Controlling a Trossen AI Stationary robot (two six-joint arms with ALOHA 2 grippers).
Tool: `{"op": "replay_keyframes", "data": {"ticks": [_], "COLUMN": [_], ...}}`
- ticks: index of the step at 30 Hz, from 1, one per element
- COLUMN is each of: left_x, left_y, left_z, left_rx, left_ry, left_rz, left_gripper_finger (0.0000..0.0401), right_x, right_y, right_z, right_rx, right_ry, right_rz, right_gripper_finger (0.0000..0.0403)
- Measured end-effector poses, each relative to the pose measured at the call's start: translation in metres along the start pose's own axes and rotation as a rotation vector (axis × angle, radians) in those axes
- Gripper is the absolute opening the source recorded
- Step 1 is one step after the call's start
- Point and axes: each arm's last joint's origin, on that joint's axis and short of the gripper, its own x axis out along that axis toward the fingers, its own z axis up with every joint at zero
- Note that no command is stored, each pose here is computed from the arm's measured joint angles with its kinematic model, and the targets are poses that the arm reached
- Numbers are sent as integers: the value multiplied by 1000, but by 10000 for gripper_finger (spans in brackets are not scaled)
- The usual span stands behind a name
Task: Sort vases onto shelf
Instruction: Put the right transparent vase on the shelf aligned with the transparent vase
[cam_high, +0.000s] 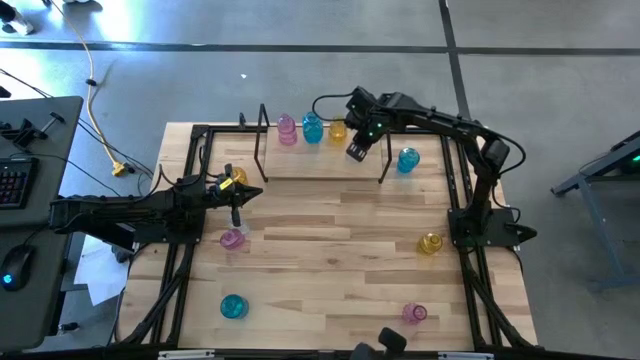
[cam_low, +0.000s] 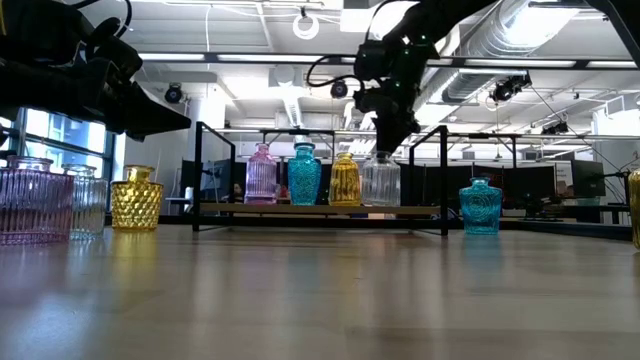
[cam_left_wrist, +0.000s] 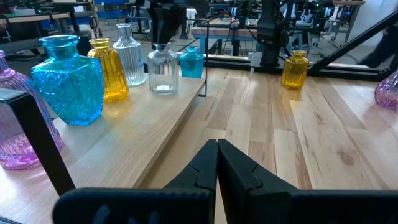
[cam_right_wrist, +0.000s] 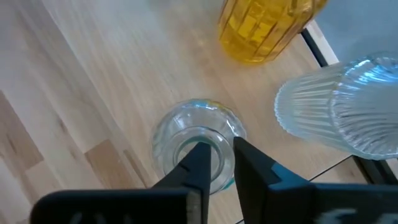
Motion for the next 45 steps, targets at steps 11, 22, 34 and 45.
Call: {"op": "replay_keyframes", "data": {"ticks": [11, 22, 34, 45], "left_x": [0, 0, 0, 0], "left_y": [0, 0, 0, 0], "left_z": [0, 0, 0, 0], "left_rx": [0, 0, 0, 0], "left_ry": [0, 0, 0, 0], "left_rz": [0, 0, 0, 0], "left_gripper_finger": [1, 1, 1, 1], "right_x": [0, -35, -68, -20], "right_y": [5, 9, 45, 82], "right_z": [1, 22, 25, 13], "right_rx": [-24, -24, -154, -259], "right_ry": [-5, -104, -91, -149], "right_rz": [-68, -116, -194, -164], "right_gripper_finger": [139, 158, 123, 9]}}
